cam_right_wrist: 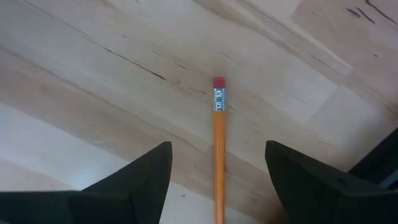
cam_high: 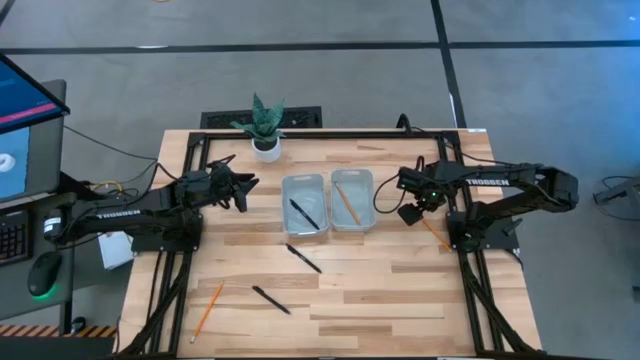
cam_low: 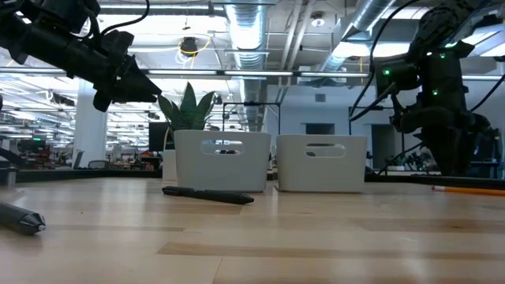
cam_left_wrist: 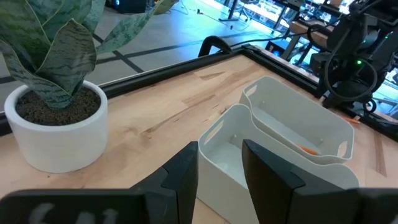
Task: Sort pens & pencils
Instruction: Put the right orange pencil into the right gray bin
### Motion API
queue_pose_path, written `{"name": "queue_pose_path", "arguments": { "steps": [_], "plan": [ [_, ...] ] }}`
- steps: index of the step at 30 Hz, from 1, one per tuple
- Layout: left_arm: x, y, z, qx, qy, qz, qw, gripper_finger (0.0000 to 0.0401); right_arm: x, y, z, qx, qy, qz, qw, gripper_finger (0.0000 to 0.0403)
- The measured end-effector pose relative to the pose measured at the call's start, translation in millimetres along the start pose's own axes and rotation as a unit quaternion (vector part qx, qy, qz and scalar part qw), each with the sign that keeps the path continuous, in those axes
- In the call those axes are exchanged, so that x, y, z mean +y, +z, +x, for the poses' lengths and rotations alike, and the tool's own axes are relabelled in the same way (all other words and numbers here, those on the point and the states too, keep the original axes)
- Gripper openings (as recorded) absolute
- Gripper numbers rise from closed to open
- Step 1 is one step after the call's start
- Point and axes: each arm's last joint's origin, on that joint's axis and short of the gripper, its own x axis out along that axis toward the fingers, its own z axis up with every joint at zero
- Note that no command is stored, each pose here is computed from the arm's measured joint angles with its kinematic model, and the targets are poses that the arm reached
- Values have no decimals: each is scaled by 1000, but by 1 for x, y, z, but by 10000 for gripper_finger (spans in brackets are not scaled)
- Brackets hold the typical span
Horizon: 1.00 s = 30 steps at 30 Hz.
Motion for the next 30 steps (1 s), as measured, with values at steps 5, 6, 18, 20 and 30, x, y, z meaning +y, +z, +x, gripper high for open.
{"name": "queue_pose_path", "arguments": {
  "steps": [5,6,18,20,30],
  "plan": [
    [0,0,0,0,0,0,1000,115,0,0,1,6,10,10,1000,282],
    [0,0,0,0,0,0,1000,115,0,-1,2,6,10,10,1000,282],
    [0,0,0,0,0,0,1000,115,-9,-14,31,26,18,20,999,282],
    [0,0,0,0,0,0,1000,115,-9,-14,32,24,14,19,999,282],
    [1,1,0,-10,22,0,1000,115,-9,-14,32,21,14,16,1000,282]
  ]
}}
